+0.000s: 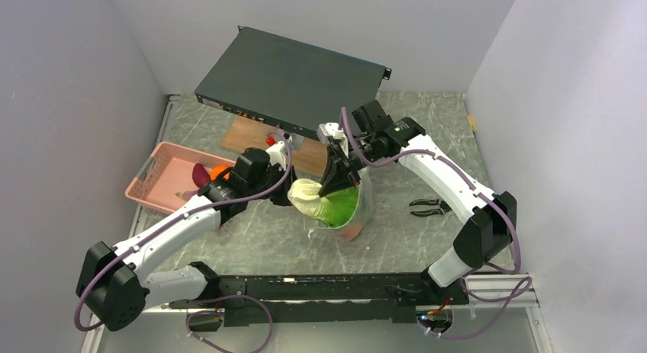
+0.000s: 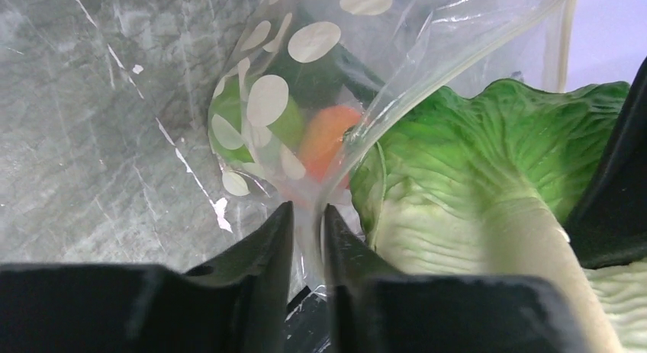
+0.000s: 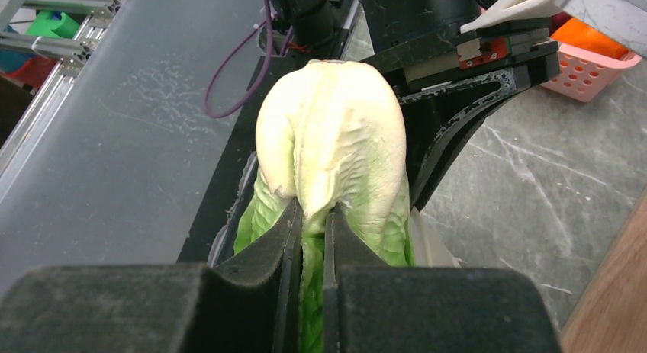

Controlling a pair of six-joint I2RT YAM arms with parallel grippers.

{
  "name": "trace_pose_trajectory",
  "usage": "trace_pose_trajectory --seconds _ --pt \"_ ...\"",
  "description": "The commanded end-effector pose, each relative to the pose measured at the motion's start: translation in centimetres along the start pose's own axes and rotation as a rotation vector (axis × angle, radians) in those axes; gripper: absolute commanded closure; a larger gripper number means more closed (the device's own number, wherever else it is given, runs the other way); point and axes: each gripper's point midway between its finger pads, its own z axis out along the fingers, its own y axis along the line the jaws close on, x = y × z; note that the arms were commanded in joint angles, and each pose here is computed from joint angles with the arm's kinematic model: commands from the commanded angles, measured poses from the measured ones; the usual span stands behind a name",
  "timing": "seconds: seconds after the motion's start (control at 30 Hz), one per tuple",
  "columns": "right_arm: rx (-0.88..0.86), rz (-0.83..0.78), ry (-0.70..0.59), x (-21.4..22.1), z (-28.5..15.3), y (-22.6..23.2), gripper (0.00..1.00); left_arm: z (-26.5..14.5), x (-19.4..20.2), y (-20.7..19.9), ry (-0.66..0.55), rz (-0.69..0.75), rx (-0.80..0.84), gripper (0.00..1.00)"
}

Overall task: Open the zip-top bag and remove the fake food
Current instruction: Pick up the fake vegetable from the zipper food storage bag.

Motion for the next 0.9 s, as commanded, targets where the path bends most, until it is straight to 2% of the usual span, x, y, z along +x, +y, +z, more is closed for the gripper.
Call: trace_pose_trajectory --seconds 0.0,0.2,0.23,0.33,0.53,0.7,0.87 --pt "-0.034 -0.079 -0.06 -2.6 -0.1 0.7 0.97 -1.5 -2.8 -2.1 -0.079 0.029 0.04 0.68" --pt "0.007 -0.064 0.004 -0.1 -0.1 0.3 0.97 -4.2 -4.1 -1.5 -0.142 0.032 -0.029 0.35" --pt "0.012 -0.066 0.01 0.1 -0.1 0.3 0.98 -5.0 -4.5 -1.2 -0.165 0.036 -0.054 0.26" --pt "0.011 -0.063 0.02 0.6 -0.1 0.3 0.98 -7.1 -4.9 -0.3 -0.2 0.048 -0.122 0.13" --pt "-0.005 -0.075 0.014 0.5 -0.1 0.7 0.98 -10.5 -5.7 0.0 -0.265 0.091 -0.157 0.07" --pt "-0.017 -0.075 -0.003 -0.1 -0.1 0.8 0.98 -12.4 -5.9 -5.1 -0.337 0.238 0.105 0.0" --pt "-0.02 -0.067 -0.002 0.2 0.1 0.7 0.98 -13.0 -4.4 -9.0 -0.293 0.31 0.349 0.0"
